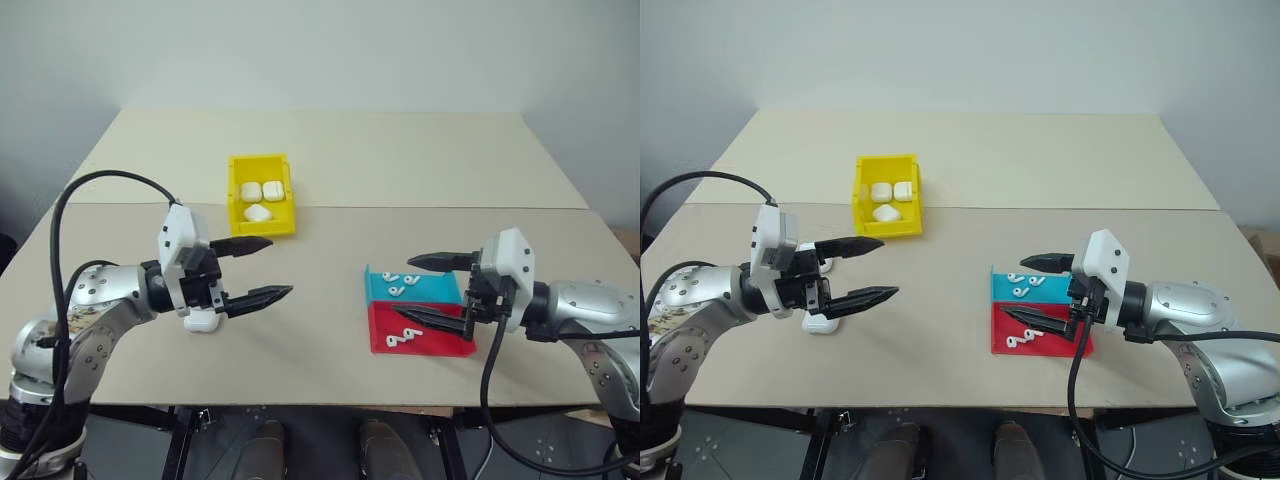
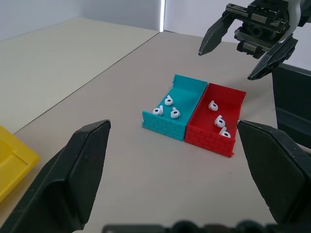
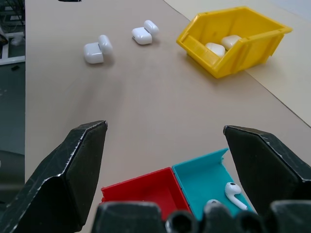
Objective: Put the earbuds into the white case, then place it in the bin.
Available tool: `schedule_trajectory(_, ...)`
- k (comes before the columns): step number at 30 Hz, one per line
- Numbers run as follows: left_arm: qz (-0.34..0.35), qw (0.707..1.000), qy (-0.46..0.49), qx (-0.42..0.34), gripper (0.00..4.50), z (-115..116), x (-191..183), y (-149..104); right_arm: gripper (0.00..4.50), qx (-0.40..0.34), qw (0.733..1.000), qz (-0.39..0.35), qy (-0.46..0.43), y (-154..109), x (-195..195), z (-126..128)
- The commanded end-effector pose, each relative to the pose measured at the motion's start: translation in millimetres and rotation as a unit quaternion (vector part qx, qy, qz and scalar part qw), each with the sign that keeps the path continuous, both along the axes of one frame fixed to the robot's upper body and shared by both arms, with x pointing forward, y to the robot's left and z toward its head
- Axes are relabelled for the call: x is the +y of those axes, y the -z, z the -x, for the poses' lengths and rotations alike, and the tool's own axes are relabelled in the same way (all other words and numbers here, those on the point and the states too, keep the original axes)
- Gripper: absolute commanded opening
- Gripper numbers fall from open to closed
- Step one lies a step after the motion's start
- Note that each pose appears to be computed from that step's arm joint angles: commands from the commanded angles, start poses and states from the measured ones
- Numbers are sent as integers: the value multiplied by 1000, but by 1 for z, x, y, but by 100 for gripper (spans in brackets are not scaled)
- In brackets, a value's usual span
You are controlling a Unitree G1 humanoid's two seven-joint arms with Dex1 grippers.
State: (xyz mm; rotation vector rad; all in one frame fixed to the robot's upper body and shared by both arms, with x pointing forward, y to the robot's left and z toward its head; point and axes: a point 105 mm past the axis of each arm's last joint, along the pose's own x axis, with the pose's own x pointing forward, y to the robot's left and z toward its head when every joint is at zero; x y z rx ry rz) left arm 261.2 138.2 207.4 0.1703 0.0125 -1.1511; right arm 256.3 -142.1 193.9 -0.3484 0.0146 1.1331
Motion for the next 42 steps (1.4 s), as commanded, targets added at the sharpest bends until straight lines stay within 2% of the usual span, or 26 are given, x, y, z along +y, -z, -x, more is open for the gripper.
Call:
schedule_trajectory(1, 12, 1000, -4, -25, 450, 2, 1, -14, 447, -25, 1000, -7, -11, -13, 2, 1)
schedule_trajectory(5, 14, 1000, -10, -18, 450, 1, 3, -17, 447, -24, 1000, -5, -12, -12, 2, 1)
schedule_trajectory(13, -37, 999, -22, -14, 450, 6, 20, -16, 447, -25, 999, -5, -19, -13, 4, 0)
schedule_trajectory(17, -132, 987, -89, -33, 450, 3, 27, -3, 447, -23, 1000, 3, -21, -11, 4, -2)
schedule_trajectory(23, -204, 967, -150, 6, 450, 14, 46, 11, 447, -26, 999, 24, -34, -9, 5, -1)
schedule_trajectory(26, -270, 935, -226, 50, 450, 8, 72, 16, 447, -23, 999, 22, -25, -6, 5, 0)
schedule_trajectory(29, -275, 912, -290, 95, 450, 0, 86, 13, 447, -20, 999, 19, -19, -4, 5, 1)
schedule_trajectory(30, -277, 902, -305, 132, 450, -1, 91, 15, 447, -18, 999, 17, -20, -3, 5, 1)
schedule_trajectory(34, -312, 873, -313, 207, 450, 8, 98, 22, 447, -17, 999, 17, -21, -3, 7, 2)
schedule_trajectory(37, -355, 835, -326, 264, 450, 15, 112, 33, 447, -18, 1000, 8, -19, -4, 11, 1)
schedule_trajectory(40, -362, 823, -343, 272, 450, 8, 116, 32, 447, -14, 1000, 3, -15, -3, 11, 1)
schedule_trajectory(42, -410, 815, -343, 225, 450, 7, 110, 26, 447, -11, 1000, 3, -15, -2, 11, 1)
